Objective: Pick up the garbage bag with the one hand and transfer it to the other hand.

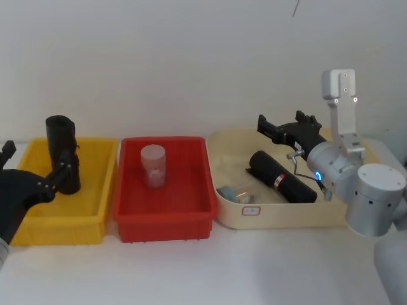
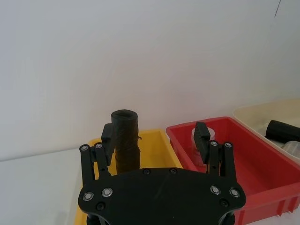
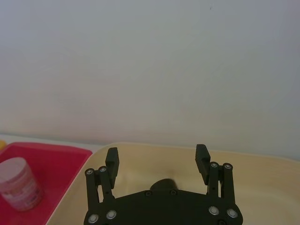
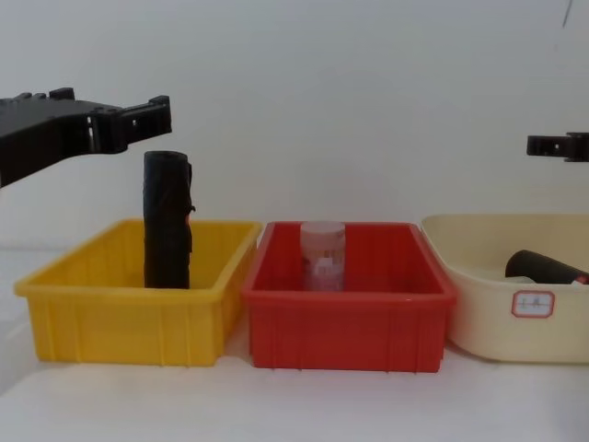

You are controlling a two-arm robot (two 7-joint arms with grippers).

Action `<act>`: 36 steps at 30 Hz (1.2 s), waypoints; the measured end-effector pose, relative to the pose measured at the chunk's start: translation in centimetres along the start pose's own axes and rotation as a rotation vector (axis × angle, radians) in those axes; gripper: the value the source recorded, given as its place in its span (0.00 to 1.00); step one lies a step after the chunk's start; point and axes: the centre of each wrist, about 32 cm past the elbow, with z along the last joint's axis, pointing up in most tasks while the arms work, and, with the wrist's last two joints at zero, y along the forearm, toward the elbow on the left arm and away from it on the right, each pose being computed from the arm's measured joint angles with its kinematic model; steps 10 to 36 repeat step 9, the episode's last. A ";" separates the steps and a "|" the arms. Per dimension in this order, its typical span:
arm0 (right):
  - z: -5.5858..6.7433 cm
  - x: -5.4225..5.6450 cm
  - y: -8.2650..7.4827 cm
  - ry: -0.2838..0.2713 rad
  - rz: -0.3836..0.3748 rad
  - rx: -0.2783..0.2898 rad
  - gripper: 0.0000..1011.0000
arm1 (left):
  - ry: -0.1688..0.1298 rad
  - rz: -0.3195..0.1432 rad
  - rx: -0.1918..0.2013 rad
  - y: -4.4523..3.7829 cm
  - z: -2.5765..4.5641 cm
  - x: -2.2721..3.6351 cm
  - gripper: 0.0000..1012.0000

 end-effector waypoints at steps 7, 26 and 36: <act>-0.2 0.1 -0.6 -0.004 0.017 -0.005 0.99 | 0.000 0.000 0.000 0.00 0.00 0.00 0.99; -0.3 0.1 -0.8 -0.005 0.022 -0.006 0.99 | 0.000 0.000 0.000 0.00 0.00 0.00 0.99; -0.3 0.1 -0.8 -0.005 0.022 -0.006 0.99 | 0.000 0.000 0.000 0.00 0.00 0.00 0.99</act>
